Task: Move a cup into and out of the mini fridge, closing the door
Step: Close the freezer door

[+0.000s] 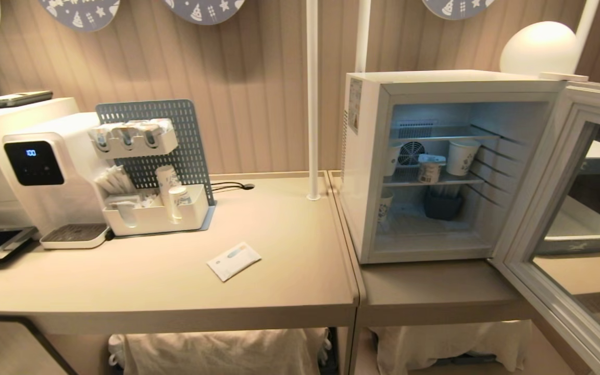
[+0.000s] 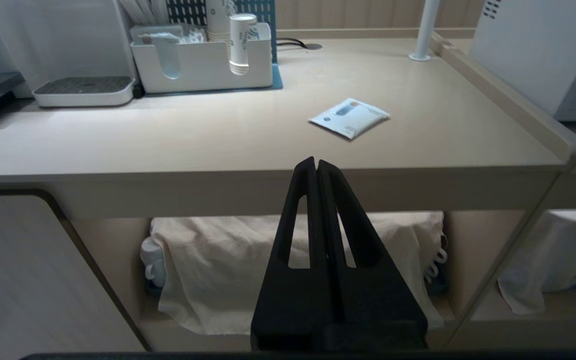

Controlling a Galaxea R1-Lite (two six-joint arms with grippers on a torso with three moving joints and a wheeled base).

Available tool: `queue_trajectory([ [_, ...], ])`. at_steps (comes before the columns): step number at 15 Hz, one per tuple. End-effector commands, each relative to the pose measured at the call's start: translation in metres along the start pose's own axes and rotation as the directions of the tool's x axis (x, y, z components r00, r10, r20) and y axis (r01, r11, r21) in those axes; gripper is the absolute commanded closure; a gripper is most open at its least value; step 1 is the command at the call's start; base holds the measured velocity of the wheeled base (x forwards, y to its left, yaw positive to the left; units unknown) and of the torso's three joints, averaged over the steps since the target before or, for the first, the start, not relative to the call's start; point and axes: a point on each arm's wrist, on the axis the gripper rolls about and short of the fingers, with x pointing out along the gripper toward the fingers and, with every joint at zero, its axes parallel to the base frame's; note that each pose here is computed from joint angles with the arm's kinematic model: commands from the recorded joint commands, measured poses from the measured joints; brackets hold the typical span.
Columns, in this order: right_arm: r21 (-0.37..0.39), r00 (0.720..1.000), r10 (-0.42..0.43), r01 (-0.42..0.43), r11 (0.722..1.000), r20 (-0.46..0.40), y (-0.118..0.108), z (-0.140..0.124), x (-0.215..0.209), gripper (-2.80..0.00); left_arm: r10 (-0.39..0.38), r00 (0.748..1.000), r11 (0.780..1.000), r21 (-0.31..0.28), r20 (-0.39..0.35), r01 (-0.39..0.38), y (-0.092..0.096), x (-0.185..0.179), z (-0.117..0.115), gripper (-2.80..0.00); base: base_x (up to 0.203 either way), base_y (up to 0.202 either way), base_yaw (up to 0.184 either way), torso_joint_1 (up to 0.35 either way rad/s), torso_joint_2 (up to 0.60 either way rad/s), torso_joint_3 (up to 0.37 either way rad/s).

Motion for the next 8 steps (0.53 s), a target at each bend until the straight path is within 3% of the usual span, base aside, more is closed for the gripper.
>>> queue_trajectory([
  [1,0.0,1.0,0.0,0.0,1.0,-0.004,0.0,0.0,0.0003,0.0,0.001,1.0,1.0,0.0,0.0,-0.001,0.0,0.0,0.0001,0.0,0.0,0.0,-0.114,-0.004,0.0,0.007],
  [8,0.0,1.0,0.0,0.0,1.0,-0.004,0.0,0.0,0.0003,0.0,0.001,1.0,1.0,0.0,0.0,-0.001,0.0,0.0,0.0001,0.0,-0.035,0.0,-0.063,0.001,0.0,0.004],
])
